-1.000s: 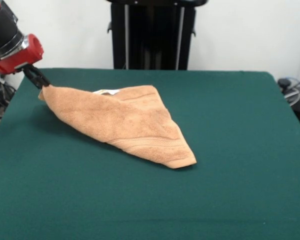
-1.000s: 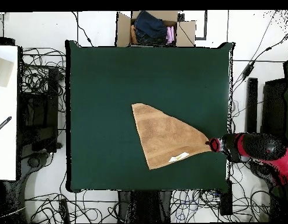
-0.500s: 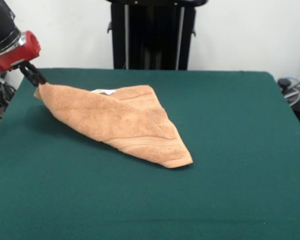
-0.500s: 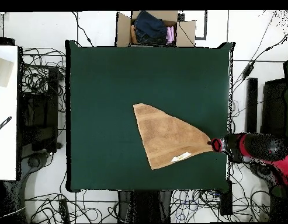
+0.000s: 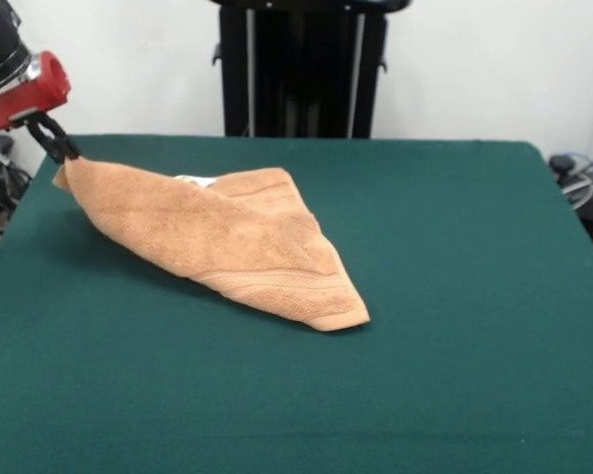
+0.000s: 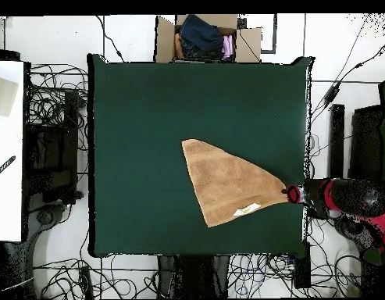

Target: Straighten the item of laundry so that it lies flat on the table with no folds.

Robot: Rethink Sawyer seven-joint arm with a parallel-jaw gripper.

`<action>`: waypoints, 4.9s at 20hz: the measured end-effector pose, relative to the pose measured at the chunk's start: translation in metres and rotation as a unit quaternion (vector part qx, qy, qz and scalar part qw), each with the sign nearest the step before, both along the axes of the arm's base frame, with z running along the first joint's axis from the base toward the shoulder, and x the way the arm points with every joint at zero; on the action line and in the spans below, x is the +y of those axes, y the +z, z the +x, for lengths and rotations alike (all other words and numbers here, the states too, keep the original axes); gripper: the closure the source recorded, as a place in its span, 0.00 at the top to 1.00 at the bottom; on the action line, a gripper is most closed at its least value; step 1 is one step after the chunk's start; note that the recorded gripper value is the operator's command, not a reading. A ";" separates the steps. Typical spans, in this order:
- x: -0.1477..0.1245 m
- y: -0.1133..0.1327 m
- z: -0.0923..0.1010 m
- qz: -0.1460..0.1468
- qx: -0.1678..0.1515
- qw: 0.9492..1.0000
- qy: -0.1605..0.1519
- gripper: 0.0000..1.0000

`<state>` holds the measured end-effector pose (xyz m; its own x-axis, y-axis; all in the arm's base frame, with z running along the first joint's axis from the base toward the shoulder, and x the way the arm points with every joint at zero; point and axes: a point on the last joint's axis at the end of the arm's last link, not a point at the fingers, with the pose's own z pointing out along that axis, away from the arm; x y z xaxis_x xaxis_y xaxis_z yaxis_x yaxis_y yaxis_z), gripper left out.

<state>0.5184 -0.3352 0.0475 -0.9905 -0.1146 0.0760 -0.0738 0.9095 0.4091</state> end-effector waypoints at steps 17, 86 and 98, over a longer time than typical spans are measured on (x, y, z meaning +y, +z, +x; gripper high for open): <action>-0.008 0.013 0.002 -0.015 -0.005 1.000 0.000 1.00; 0.286 0.037 -0.149 -0.173 -0.051 0.966 0.183 1.00; 0.288 0.024 -0.165 -0.225 -0.086 0.954 0.178 1.00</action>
<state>0.3530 -0.0471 0.0714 -0.8969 -0.4408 0.0362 -0.4422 0.8947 -0.0632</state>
